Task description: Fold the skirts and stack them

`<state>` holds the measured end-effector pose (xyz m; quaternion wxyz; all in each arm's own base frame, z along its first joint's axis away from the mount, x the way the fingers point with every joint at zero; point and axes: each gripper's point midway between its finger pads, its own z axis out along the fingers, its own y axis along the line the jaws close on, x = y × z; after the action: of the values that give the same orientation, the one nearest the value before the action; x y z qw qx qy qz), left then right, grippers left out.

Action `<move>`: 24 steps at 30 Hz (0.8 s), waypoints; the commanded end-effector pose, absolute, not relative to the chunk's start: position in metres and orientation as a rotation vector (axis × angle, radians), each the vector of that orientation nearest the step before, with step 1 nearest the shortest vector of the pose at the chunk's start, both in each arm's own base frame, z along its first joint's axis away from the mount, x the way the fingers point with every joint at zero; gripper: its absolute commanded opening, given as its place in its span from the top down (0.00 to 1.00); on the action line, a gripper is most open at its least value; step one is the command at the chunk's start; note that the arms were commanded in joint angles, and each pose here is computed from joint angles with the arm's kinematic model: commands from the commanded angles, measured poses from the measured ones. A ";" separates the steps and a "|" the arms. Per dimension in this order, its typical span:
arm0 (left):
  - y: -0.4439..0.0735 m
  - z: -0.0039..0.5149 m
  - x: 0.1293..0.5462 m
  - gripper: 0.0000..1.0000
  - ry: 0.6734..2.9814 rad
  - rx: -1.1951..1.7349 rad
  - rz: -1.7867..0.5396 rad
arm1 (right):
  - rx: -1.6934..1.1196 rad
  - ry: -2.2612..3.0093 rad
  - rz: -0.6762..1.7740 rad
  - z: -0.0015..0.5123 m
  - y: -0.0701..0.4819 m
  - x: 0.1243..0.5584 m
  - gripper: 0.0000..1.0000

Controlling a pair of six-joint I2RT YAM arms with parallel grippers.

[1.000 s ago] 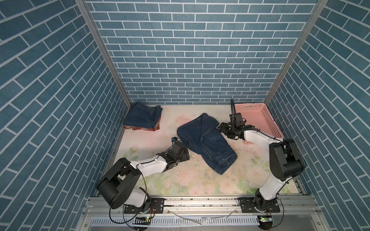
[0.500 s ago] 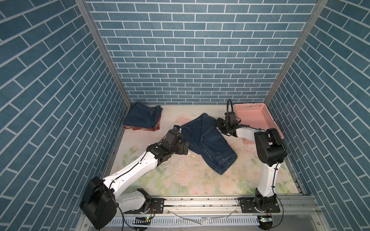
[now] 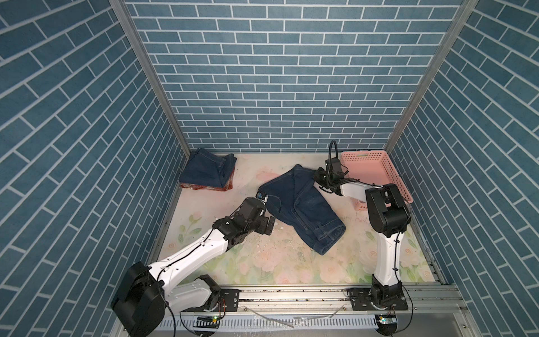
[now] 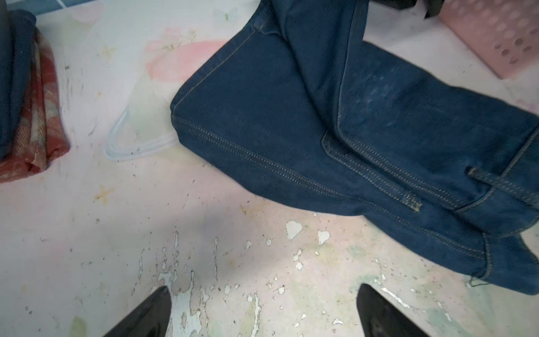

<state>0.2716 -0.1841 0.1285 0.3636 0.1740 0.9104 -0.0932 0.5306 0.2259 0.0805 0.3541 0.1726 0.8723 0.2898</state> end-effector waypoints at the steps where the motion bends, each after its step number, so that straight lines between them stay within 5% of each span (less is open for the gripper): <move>1: -0.172 0.139 0.282 0.00 2.293 0.365 -0.172 | 0.273 2.200 0.673 0.127 0.246 0.534 1.00; 10: -0.097 0.136 0.286 0.01 2.312 -0.151 -0.162 | -0.164 2.239 0.741 0.136 0.385 0.483 1.00; 11: -0.091 0.134 0.285 0.00 2.310 -0.189 -0.163 | -0.211 2.242 0.769 0.135 0.400 0.476 0.91; 13: -0.081 0.131 0.284 0.00 2.301 -0.251 -0.185 | -0.312 2.231 0.894 0.147 0.425 0.460 0.49; 15: -0.076 0.128 0.284 0.00 2.296 -0.285 -0.199 | -0.334 2.230 0.963 0.150 0.428 0.453 0.26; 24: -0.098 0.116 0.308 0.00 2.330 -0.235 -0.266 | -0.123 2.300 0.691 0.174 0.312 0.428 0.22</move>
<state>0.2955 -0.0872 0.1141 0.3807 -0.0968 0.9159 -0.0821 0.4380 0.3558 0.1419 0.3311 -0.0738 0.8871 0.3131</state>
